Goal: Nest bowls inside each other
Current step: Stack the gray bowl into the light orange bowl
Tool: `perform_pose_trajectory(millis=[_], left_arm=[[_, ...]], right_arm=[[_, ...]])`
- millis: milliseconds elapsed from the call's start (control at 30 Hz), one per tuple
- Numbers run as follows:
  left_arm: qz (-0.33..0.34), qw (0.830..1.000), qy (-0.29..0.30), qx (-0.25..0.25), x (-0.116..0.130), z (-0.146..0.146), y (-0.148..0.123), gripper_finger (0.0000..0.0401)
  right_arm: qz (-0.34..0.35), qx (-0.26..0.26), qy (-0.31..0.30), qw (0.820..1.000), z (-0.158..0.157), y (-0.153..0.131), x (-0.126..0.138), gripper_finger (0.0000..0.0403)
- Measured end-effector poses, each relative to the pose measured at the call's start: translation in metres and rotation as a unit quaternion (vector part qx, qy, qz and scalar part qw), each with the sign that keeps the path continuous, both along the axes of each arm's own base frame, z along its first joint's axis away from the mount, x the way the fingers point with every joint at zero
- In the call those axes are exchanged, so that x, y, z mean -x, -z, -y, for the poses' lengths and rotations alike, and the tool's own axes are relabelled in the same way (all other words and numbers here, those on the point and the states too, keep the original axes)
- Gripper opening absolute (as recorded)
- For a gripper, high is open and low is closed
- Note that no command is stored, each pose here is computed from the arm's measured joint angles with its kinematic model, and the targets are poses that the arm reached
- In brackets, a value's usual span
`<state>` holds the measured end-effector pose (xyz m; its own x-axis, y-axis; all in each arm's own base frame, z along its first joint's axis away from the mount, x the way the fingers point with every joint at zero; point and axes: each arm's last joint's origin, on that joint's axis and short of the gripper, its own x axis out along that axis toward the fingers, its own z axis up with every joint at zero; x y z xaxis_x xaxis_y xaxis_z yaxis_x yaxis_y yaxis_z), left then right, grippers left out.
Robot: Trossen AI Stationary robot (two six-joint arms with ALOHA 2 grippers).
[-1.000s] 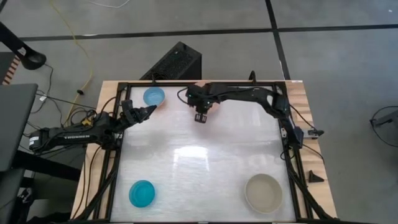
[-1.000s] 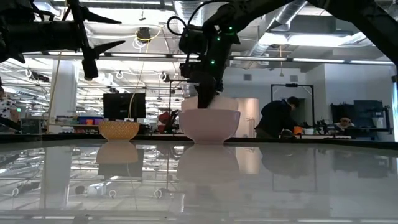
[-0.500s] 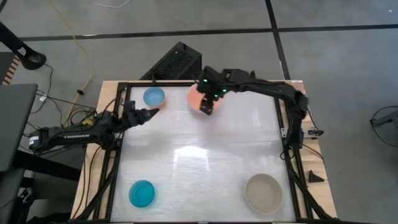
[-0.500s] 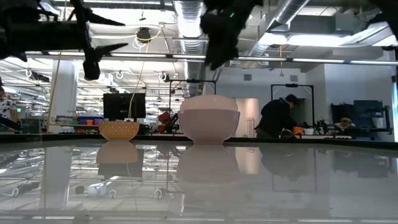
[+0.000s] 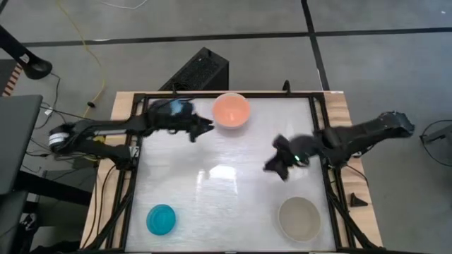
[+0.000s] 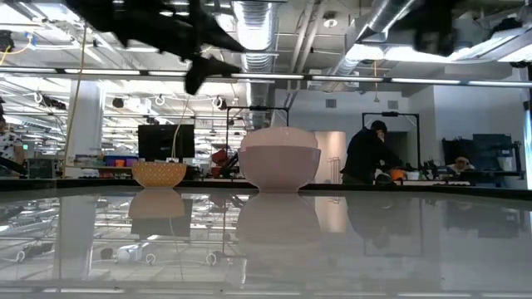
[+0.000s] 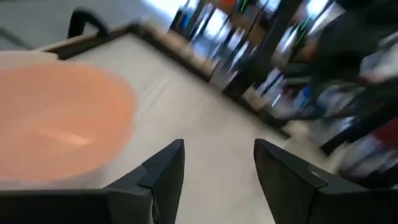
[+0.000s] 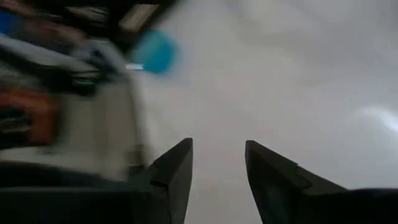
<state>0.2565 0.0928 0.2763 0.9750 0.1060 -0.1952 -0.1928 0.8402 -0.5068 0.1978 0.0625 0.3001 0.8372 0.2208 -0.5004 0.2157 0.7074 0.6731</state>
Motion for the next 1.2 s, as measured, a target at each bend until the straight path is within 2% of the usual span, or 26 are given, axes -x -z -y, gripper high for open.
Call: perform_pose_trajectory(millis=[100, 200, 400, 567, 733, 867, 1033, 1200], left_arm=[[-0.070, 0.997, 0.002, -0.034, -0.030, -0.024, -0.001, 0.0183], [-0.131, 0.990, -0.006, -0.055, -0.054, -0.050, 0.000, 0.0183], [-0.220, 0.972, -0.032, -0.071, -0.085, -0.092, -0.004, 0.0183], [-0.273, 0.955, -0.027, -0.116, -0.108, -0.103, -0.011, 0.0183], [-0.353, 0.926, -0.008, -0.133, -0.125, -0.103, 0.008, 0.0177], [-0.392, 0.909, -0.009, -0.139, -0.132, -0.102, 0.026, 0.0133], [-0.388, 0.911, -0.016, -0.140, -0.134, -0.103, 0.028, 0.0021], [-0.380, 0.912, -0.039, -0.148, -0.135, -0.107, 0.026, 0.0007]], right_arm=[[0.008, -0.035, -0.032, 0.999, -0.031, 0.014, 0.015, 0.0171], [-0.018, -0.039, -0.065, 0.997, -0.063, 0.024, 0.026, 0.0169], [-0.090, -0.071, -0.122, 0.986, -0.124, 0.051, 0.047, 0.0168], [-0.143, -0.077, -0.152, 0.975, -0.164, 0.070, 0.062, 0.0168], [-0.191, -0.063, -0.155, 0.967, -0.192, 0.090, 0.067, 0.0168], [-0.218, -0.047, -0.147, 0.964, -0.209, 0.104, 0.067, 0.0168], [-0.249, -0.036, -0.135, 0.958, -0.221, 0.120, 0.064, 0.0168], [-0.290, -0.037, -0.135, 0.947, -0.227, 0.136, 0.063, 0.0161]])
